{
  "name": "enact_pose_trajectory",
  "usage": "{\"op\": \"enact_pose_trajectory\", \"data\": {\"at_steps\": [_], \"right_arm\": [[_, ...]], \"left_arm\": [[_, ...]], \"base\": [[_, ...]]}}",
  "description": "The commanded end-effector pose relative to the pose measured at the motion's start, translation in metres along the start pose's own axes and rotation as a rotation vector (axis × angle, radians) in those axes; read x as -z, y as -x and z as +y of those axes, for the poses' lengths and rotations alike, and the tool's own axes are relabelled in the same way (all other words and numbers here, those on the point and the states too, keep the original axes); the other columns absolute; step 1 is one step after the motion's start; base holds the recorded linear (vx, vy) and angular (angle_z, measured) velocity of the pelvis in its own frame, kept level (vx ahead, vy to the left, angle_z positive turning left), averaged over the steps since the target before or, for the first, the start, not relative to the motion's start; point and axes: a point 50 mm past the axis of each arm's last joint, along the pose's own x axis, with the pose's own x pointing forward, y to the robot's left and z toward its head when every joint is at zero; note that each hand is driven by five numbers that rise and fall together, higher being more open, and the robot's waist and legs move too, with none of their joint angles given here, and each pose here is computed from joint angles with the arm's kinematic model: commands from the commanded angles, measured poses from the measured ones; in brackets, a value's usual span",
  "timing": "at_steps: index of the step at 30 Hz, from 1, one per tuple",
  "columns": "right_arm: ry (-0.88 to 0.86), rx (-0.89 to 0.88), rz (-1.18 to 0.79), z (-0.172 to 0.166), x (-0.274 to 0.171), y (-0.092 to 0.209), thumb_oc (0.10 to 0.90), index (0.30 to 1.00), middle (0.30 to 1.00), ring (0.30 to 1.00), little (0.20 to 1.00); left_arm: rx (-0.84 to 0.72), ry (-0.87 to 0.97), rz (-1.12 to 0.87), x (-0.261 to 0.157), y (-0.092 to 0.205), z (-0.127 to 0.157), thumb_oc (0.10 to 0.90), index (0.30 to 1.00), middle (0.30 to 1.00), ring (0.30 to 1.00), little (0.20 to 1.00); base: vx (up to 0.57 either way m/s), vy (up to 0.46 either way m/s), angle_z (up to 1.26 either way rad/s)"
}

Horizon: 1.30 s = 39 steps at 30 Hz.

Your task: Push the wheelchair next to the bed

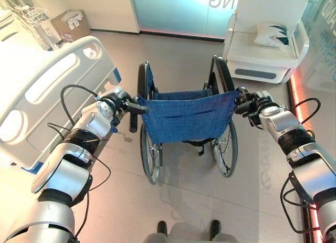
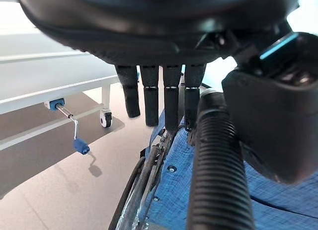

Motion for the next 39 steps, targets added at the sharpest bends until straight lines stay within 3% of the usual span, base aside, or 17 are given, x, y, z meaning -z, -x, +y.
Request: {"op": "enact_pose_trajectory", "data": {"at_steps": [1, 15, 25, 39], "right_arm": [[-0.013, 0.116, -0.212, -0.033, -0.06, 0.012, 0.4, 0.3, 0.3, 0.3, 0.3], [-0.025, 0.104, -0.203, -0.031, -0.052, 0.011, 0.4, 0.3, 0.3, 0.3, 0.3], [-0.04, 0.108, -0.188, -0.032, -0.053, 0.011, 0.4, 0.3, 0.3, 0.3, 0.3], [-0.038, 0.086, -0.181, -0.029, -0.056, 0.012, 0.4, 0.3, 0.3, 0.3, 0.3]], "left_arm": [[0.187, -0.124, 0.096, 0.012, -0.007, -0.05, 0.8, 0.9, 0.9, 0.9, 0.9], [0.13, -0.084, 0.198, 0.03, -0.007, -0.061, 0.8, 0.9, 0.9, 0.9, 0.9], [0.138, -0.285, 0.474, 0.063, 0.0, -0.074, 0.8, 0.9, 0.9, 0.9, 0.9], [0.256, -0.435, 0.594, 0.067, 0.006, -0.099, 0.8, 0.9, 0.9, 0.9, 0.9]], "base": [[0.0, 0.0, 0.0], [0.0, 0.0, 0.0], [0.0, 0.0, 0.0], [0.0, 0.0, 0.0]]}}
